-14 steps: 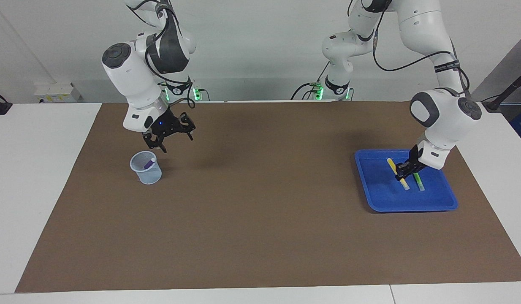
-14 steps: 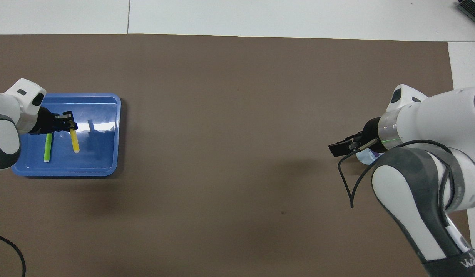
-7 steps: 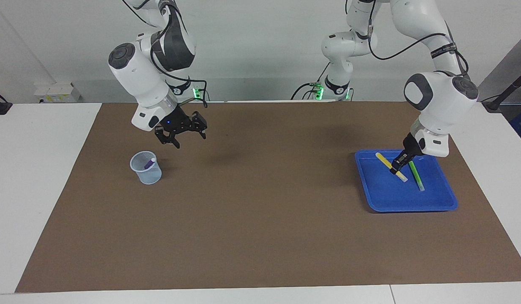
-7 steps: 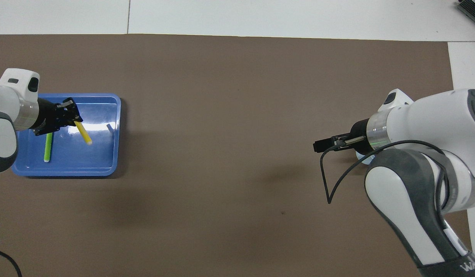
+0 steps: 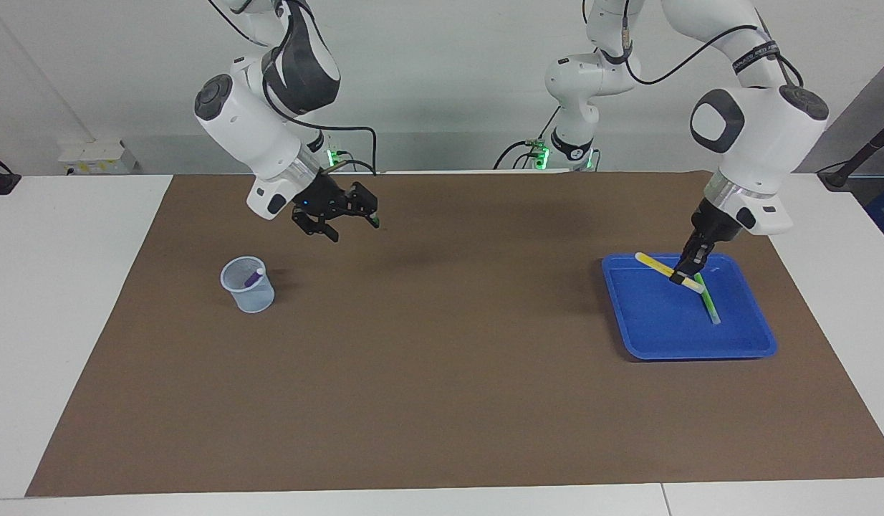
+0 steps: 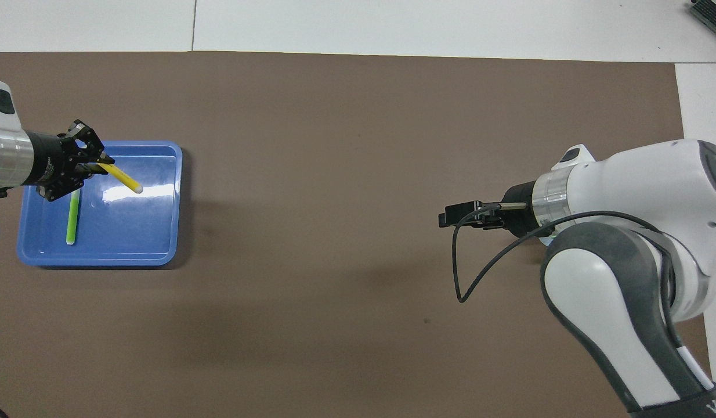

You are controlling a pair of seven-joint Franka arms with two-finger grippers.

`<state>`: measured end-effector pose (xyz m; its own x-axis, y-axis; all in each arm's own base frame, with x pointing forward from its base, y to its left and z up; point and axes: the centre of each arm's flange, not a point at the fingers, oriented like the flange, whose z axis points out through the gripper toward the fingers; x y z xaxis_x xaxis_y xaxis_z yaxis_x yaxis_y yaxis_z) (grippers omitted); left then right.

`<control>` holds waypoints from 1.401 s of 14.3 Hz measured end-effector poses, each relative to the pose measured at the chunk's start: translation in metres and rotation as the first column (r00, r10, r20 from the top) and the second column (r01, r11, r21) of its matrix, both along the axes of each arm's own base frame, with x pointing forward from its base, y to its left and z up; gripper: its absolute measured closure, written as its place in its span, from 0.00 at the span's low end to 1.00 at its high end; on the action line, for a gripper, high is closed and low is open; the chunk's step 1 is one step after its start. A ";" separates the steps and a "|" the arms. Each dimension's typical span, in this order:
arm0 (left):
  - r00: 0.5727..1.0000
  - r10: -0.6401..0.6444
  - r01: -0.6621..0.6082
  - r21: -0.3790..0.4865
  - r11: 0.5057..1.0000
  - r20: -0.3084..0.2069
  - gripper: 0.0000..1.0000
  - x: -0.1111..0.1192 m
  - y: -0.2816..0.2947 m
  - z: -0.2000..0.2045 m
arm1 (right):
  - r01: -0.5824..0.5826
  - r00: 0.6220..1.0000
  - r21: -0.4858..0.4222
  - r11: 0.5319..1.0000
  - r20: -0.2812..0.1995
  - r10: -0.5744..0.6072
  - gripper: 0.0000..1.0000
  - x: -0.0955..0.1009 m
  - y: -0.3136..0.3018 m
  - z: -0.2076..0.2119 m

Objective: Transfer and insert pens with both arms
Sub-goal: 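Lift the yellow pen with the left gripper toward the right gripper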

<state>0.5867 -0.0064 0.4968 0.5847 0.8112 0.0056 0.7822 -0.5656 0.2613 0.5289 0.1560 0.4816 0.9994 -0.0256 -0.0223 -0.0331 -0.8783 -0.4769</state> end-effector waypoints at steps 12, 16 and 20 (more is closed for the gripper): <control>0.950 0.311 -0.312 -0.112 0.943 -0.034 0.83 -0.032 -0.087 0.058 | 0.349 0.937 0.230 0.908 -0.106 -0.333 0.00 -0.005 0.076 0.022; 0.940 0.331 -0.339 -0.112 0.934 -0.088 0.83 -0.051 -0.125 0.066 | 0.407 0.913 0.277 0.870 -0.146 -0.380 0.00 -0.013 0.105 0.026; 0.919 0.371 -0.382 -0.070 0.921 -0.136 0.83 -0.070 -0.153 0.070 | 0.511 0.859 0.338 0.790 -0.172 -0.482 0.00 -0.020 0.145 0.018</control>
<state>0.5165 -0.1599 0.5663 0.2274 0.9650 -0.1307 0.9607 -0.2004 0.1920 0.5084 0.3009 0.4993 0.8462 -0.4933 -0.2016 -0.4647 -0.4978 -0.7323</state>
